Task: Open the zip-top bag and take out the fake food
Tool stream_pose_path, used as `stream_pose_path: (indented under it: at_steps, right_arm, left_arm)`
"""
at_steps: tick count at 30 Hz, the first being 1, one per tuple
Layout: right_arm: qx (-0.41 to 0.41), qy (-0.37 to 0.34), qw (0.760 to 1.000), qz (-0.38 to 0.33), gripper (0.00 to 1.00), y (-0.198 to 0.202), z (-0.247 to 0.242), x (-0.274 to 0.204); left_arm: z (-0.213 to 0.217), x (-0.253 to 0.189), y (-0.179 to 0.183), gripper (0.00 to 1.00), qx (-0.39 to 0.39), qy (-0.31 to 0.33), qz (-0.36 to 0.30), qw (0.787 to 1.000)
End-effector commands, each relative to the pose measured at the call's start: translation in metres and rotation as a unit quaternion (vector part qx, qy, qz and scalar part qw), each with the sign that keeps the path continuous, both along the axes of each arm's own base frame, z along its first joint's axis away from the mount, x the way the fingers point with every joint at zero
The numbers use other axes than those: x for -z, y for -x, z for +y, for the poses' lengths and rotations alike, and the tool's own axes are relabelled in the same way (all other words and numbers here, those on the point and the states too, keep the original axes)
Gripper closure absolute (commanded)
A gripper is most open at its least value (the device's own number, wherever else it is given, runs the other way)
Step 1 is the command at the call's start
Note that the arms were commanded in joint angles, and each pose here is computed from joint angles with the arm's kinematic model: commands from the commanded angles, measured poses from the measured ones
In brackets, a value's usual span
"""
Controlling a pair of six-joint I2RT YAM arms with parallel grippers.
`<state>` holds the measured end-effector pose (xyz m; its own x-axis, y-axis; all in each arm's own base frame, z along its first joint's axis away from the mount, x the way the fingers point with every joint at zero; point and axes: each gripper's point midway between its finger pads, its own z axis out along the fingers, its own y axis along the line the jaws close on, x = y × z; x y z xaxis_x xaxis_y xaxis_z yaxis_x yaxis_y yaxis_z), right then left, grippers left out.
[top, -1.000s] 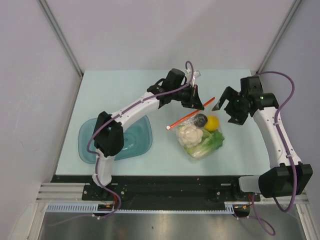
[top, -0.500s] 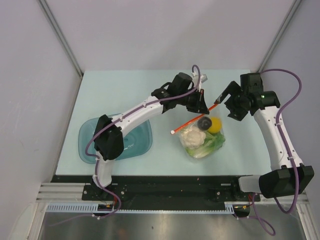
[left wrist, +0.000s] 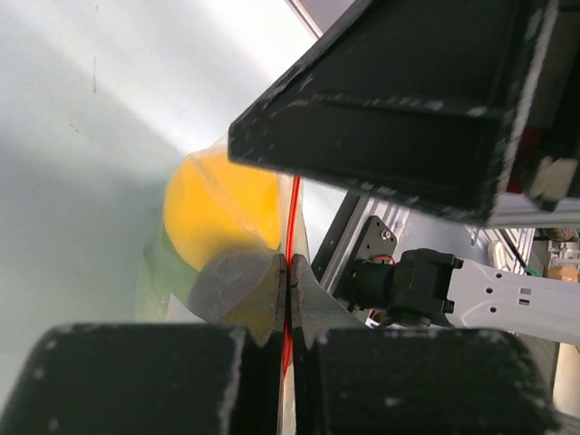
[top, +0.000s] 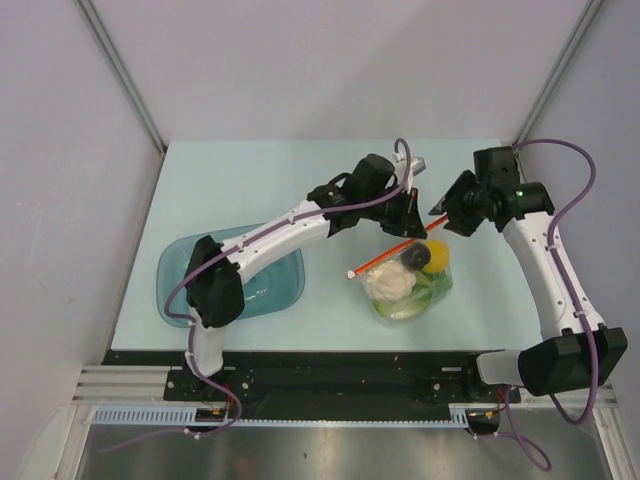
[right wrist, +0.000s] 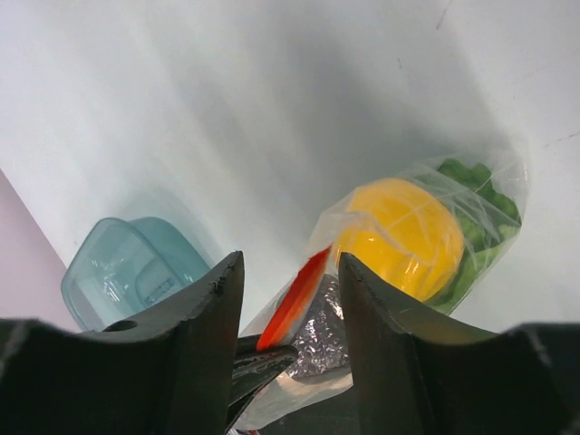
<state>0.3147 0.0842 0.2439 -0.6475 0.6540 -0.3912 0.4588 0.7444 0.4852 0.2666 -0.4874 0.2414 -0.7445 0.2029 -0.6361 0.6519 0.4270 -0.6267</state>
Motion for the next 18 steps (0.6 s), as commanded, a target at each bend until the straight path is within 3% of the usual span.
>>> stream_pose_path:
  at_steps: [1,3,4,6,7,10,11,12,14,16,18]
  right_arm:
    - [0.002,-0.006,1.000,-0.013,0.59,0.002,0.005,0.000]
    - [0.009,-0.001,1.000,-0.024,0.71,0.000,0.002,0.001]
    - [0.008,0.001,1.000,-0.022,0.83,0.001,0.000,0.006]
    - [0.009,0.001,1.000,-0.022,0.99,0.001,-0.001,0.009]
    - [0.009,-0.001,1.000,-0.019,1.00,0.001,-0.001,0.010]
    - [0.001,-0.018,1.000,-0.022,1.00,0.003,0.000,0.005]
    - [0.001,-0.018,1.000,-0.023,1.00,0.004,-0.003,0.004]
    - [-0.001,-0.018,1.000,-0.021,1.00,0.005,-0.004,0.004]
    - [-0.010,-0.025,0.999,-0.022,1.00,0.007,-0.004,0.001]
    - [-0.027,-0.039,0.999,-0.020,1.00,0.010,0.001,0.000]
    - [-0.049,-0.046,0.997,-0.023,1.00,0.011,0.005,-0.003]
  left_arm:
    - [0.005,-0.035,0.011,0.94,0.002,0.024,-0.034,0.999]
    - [0.005,-0.034,0.013,0.89,0.005,0.029,-0.032,0.999]
    - [0.006,-0.038,0.016,0.85,0.007,0.036,-0.031,0.999]
    - [0.006,-0.041,0.018,0.77,0.010,0.046,-0.033,0.998]
    - [0.009,-0.047,0.021,0.66,0.012,0.049,-0.037,0.998]
    - [0.020,-0.047,0.026,0.54,0.015,0.035,-0.048,0.998]
    - [0.027,-0.058,0.032,0.44,0.021,0.042,-0.057,0.997]
    - [0.035,-0.048,0.038,0.40,0.027,0.028,-0.055,0.998]
    - [0.052,-0.060,0.051,0.22,0.034,0.035,-0.069,0.996]
    - [0.069,-0.039,0.065,0.04,0.046,0.015,-0.063,0.997]
    - [0.091,-0.033,0.078,0.00,0.045,0.007,-0.074,0.996]
